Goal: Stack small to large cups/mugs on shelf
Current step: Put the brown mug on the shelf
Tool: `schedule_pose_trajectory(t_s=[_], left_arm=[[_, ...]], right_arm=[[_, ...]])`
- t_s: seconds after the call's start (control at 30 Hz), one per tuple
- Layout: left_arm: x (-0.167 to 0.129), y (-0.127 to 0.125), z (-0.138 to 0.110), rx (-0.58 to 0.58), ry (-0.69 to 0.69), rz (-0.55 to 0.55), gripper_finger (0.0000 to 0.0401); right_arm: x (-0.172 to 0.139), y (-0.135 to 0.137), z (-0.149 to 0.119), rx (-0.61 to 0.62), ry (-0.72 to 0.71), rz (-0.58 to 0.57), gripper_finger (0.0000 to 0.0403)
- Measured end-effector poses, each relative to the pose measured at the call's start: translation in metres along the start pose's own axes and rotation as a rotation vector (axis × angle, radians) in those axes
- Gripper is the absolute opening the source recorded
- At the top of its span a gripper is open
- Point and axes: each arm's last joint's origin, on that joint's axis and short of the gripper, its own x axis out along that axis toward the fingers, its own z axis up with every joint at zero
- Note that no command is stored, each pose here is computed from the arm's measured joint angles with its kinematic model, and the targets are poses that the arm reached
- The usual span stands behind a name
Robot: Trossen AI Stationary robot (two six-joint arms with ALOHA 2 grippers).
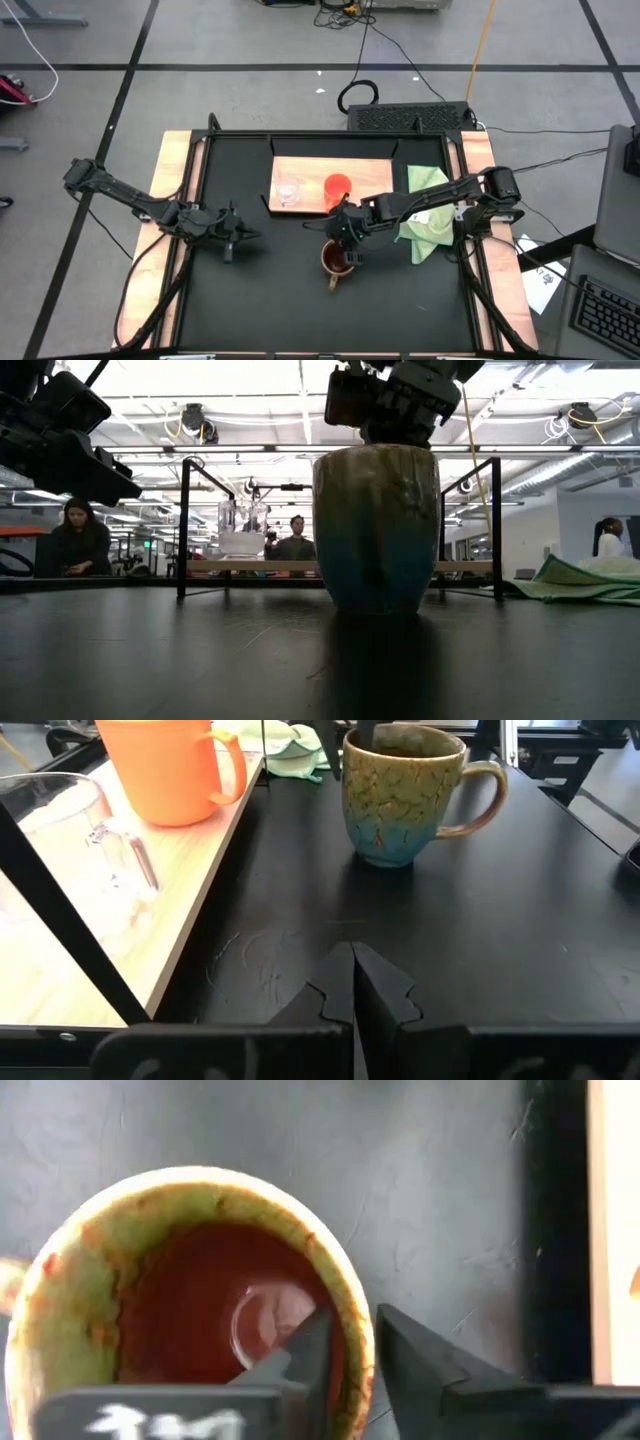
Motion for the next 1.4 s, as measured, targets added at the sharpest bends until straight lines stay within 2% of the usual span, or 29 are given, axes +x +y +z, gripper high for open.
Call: schedule_pose_trajectory(t_s=[0.13,0.43,0.67,0.8,1.1,1.4], left_arm=[[0.000,0.000,0.000,0.000,0.001,-0.004,0.0003],[0.000,0.000,-0.001,0.002,0.008,-0.004,0.0003],[0.000,0.000,-0.002,0.008,0.023,-0.002,0.0003],[0.000,0.000,-0.003,0.012,0.026,-0.001,0.0003],[0.000,0.000,-0.003,0.017,0.027,0.000,0.0003],[0.000,0.000,-0.002,0.013,0.020,0.000,0.0003]], right_arm=[[-0.001,-0.005,0.001,0.007,-0.009,-0.008,0.0030],[-0.012,-0.013,0.003,0.037,0.019,-0.033,0.0025],[-0.067,-0.006,0.018,0.030,-0.034,-0.025,0.0025],[-0.096,-0.009,0.014,0.024,-0.053,-0.026,0.0025],[-0.142,-0.043,-0.004,0.042,-0.048,-0.123,0.0025],[-0.156,-0.091,-0.021,0.076,0.051,-0.196,0.0026]])
